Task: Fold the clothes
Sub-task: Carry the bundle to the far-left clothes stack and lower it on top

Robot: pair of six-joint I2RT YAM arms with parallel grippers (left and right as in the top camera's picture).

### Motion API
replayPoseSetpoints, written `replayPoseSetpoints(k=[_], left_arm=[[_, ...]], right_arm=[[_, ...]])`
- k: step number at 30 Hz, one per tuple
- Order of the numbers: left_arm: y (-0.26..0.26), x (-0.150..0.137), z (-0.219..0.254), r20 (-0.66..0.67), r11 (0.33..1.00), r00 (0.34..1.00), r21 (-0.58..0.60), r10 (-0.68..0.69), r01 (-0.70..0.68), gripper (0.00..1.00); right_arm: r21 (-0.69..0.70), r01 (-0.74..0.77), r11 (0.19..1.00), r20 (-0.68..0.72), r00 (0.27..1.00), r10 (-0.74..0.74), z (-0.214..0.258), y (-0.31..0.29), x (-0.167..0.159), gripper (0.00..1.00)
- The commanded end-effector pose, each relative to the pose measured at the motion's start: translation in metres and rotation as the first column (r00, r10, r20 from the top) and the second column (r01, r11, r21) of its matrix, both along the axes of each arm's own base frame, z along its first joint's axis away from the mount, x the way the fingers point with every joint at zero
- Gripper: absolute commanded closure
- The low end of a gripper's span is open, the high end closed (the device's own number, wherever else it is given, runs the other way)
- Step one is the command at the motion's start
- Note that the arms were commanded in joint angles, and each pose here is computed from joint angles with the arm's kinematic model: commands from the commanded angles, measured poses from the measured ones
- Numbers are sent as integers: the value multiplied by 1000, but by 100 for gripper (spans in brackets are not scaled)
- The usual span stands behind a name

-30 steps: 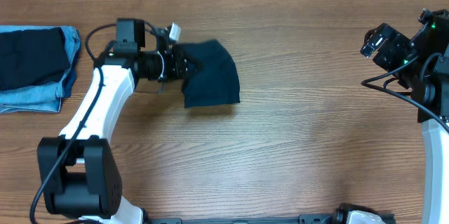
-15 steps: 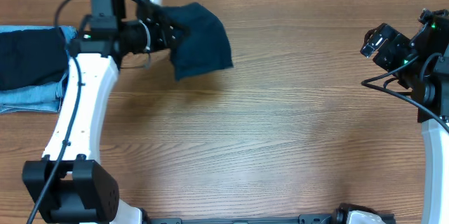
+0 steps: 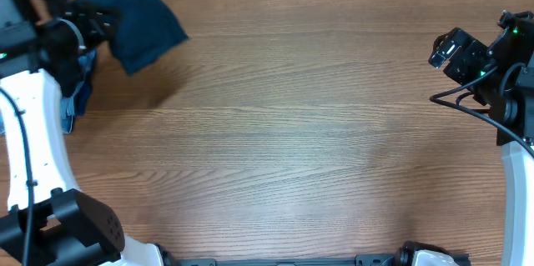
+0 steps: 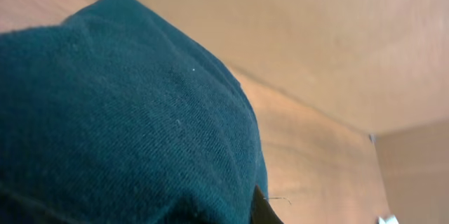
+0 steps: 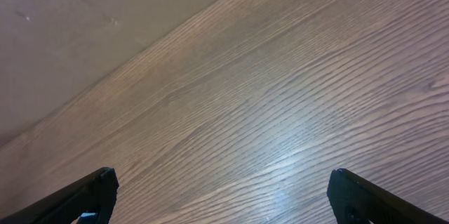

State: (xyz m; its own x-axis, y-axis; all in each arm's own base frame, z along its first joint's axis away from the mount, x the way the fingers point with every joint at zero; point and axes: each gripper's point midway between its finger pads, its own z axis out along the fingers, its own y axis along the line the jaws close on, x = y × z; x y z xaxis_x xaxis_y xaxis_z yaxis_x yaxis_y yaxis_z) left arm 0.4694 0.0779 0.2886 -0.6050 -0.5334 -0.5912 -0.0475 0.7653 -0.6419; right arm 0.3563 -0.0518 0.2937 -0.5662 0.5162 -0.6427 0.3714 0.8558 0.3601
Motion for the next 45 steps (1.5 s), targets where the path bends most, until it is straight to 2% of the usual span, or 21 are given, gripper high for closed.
replayPoseSetpoints(k=[1,10,18,25,31,37,41,45], left_arm=[[38,-3,38,121,996,990,48,74,-80,96],[102,5,55,238,955,946,144,221,-259,96],[150,17,27,203,912,906,103,371,-396,96],[192,16,17,268,928,901,57,342,-369,96],[214,22,9,317,923,885,65,340,-378,96],[228,32,20,388,909,838,4,382,-416,96],[230,37,13,382,909,837,-15,391,-417,96],[233,38,-12,315,906,856,-32,410,-423,96]], right_arm=[[-12,0,1000,23,1000,1,9,-1,1,0],[-12,0,1000,23,1000,1,9,-1,1,0],[-12,0,1000,23,1000,1,9,-1,1,0],[-12,0,1000,23,1000,1,9,-1,1,0],[-12,0,1000,23,1000,1,9,-1,1,0],[-12,0,1000,23,1000,0,9,-1,1,0],[-12,0,1000,23,1000,1,9,-1,1,0],[-12,0,1000,23,1000,1,9,-1,1,0]])
